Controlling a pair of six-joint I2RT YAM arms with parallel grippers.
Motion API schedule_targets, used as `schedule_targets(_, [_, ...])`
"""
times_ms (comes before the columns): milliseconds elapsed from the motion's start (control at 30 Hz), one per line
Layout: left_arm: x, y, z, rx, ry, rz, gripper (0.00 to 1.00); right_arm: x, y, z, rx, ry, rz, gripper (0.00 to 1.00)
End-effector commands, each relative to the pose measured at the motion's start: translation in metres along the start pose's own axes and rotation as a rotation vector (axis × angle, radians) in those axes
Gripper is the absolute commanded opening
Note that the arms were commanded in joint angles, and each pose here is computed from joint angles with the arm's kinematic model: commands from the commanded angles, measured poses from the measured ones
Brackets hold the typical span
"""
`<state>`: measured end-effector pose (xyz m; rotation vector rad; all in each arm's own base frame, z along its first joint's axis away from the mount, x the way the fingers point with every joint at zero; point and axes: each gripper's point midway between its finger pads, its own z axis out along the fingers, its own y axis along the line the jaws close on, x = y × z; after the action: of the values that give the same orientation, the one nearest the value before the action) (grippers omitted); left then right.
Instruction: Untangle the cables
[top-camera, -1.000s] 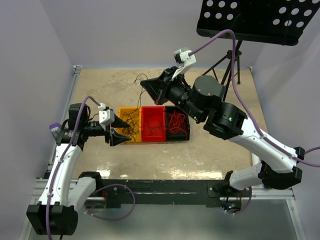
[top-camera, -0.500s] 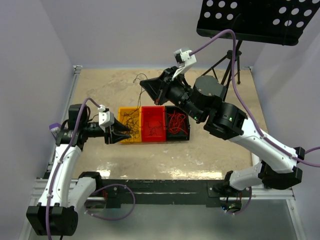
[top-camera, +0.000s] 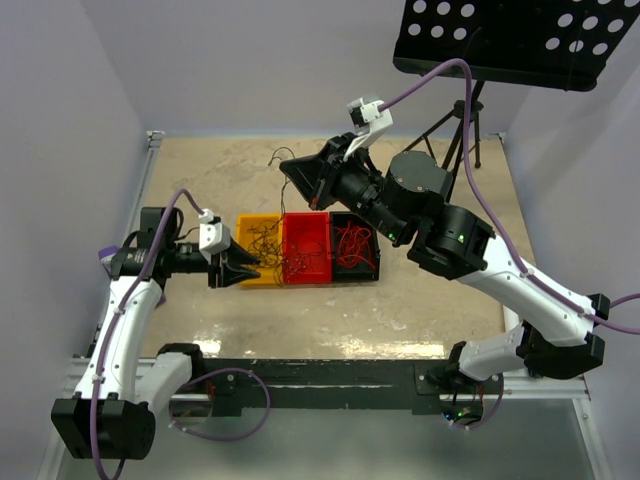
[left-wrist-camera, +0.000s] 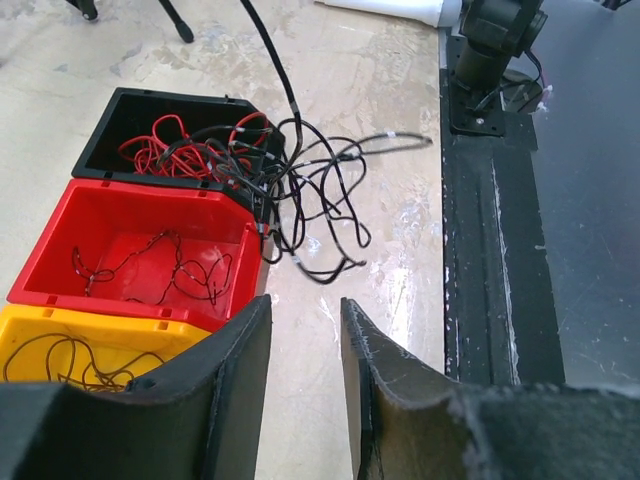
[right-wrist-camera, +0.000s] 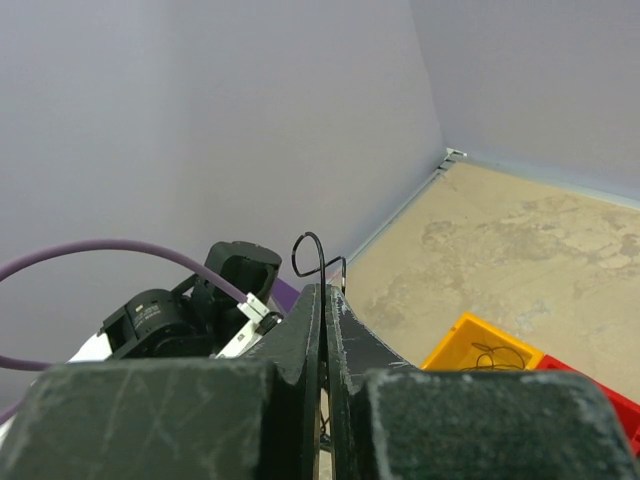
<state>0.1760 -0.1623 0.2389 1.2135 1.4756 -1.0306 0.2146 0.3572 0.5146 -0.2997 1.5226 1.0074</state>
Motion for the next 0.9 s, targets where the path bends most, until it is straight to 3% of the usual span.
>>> schedule_targets(0, [-0.021, -0.002, -0.001, 0.019, -0.058, 0.067, 0.41, -0.025, 0.008, -0.009, -0.034, -0.061, 0.014, 0.00])
schedule_targets(133, [-0.024, -0.002, 0.000, 0.023, -0.067, 0.050, 0.61, -0.025, 0.009, -0.008, -0.035, -0.062, 0.016, 0.00])
schedule_targets(233, [-0.023, 0.002, -0.001, 0.008, -0.056, 0.050, 0.63, -0.023, 0.010, -0.008, -0.042, -0.058, 0.017, 0.00])
schedule_targets(333, [-0.024, 0.005, -0.001, -0.012, -0.055, 0.067, 0.50, -0.022, 0.011, -0.007, -0.046, -0.056, 0.023, 0.00])
schedule_targets(467, [-0.026, 0.007, -0.002, -0.044, -0.063, 0.089, 0.19, -0.021, 0.010, -0.008, -0.044, -0.050, 0.024, 0.00])
schedule_targets(600, [-0.022, 0.004, -0.002, -0.057, -0.059, 0.106, 0.16, -0.021, 0.009, -0.011, -0.037, -0.051, 0.023, 0.00])
schedule_targets(733, [-0.017, 0.003, -0.003, -0.054, -0.042, 0.108, 0.00, -0.022, 0.009, -0.010, -0.038, -0.053, 0.020, 0.00])
schedule_targets(867, [-0.015, 0.000, -0.003, -0.029, -0.031, 0.108, 0.00, -0.021, 0.007, -0.010, -0.034, -0.051, 0.021, 0.00])
